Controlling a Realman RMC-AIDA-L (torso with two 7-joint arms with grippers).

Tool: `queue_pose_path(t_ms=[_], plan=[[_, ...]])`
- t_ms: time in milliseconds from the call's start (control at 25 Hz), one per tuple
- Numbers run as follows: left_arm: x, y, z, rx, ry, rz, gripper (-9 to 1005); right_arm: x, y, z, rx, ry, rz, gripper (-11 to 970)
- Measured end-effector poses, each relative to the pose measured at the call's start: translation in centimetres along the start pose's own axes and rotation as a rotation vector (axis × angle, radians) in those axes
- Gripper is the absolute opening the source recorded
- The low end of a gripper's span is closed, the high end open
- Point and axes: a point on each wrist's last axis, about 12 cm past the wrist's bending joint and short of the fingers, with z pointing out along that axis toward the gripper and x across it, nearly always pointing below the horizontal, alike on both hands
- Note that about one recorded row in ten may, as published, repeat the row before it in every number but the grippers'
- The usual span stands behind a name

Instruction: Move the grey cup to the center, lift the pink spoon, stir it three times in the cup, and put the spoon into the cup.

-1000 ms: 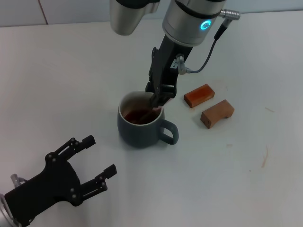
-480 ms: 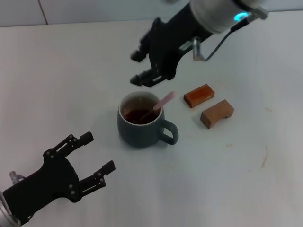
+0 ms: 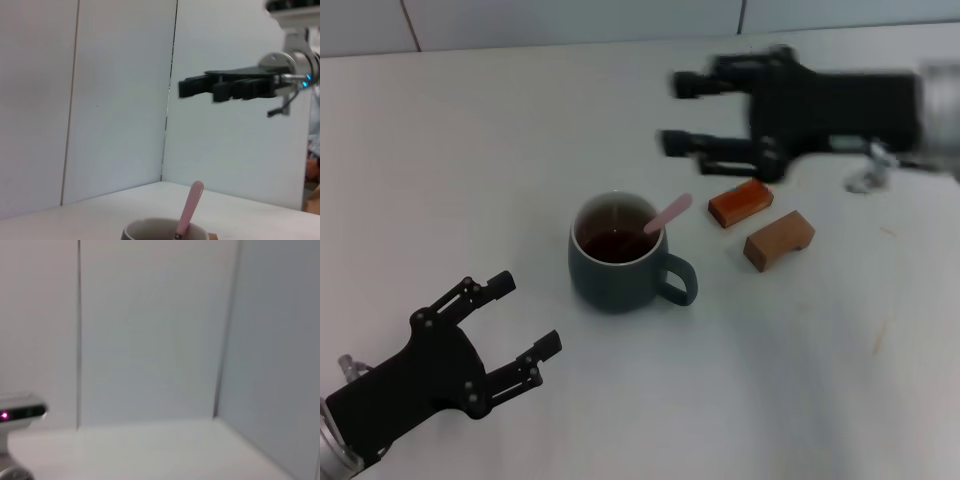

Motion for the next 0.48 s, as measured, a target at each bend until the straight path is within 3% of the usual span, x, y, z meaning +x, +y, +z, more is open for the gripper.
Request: queue_pose_path(t_ms=[120,160,280,360,480], plan=[[0.1,0.1,0.0,-0.004,0.008,0.002,842,4.4,0.9,-2.4,0.097,-0.14,0.031,552],[0.1,0.1,-0.1,-0.008,0.016,0.003,842,6.9,1.9,-3.6,0.179,-0.2,0.056,555],[0.2,0.2,-0.1,-0.011,0.021,0.004,842,8.9,2.9,-4.2,0.24,-0.219,0.081,683],[0.2,0.3,-0.2,-0.016,0.022,0.004,842,11.3,4.8,-4.7,0.287,-0.188,0.109,769],[0.2,0.3,-0.3,-0.026,0.023,0.004,842,12.5,5.7,-4.9,0.307,-0.157,0.135,769]])
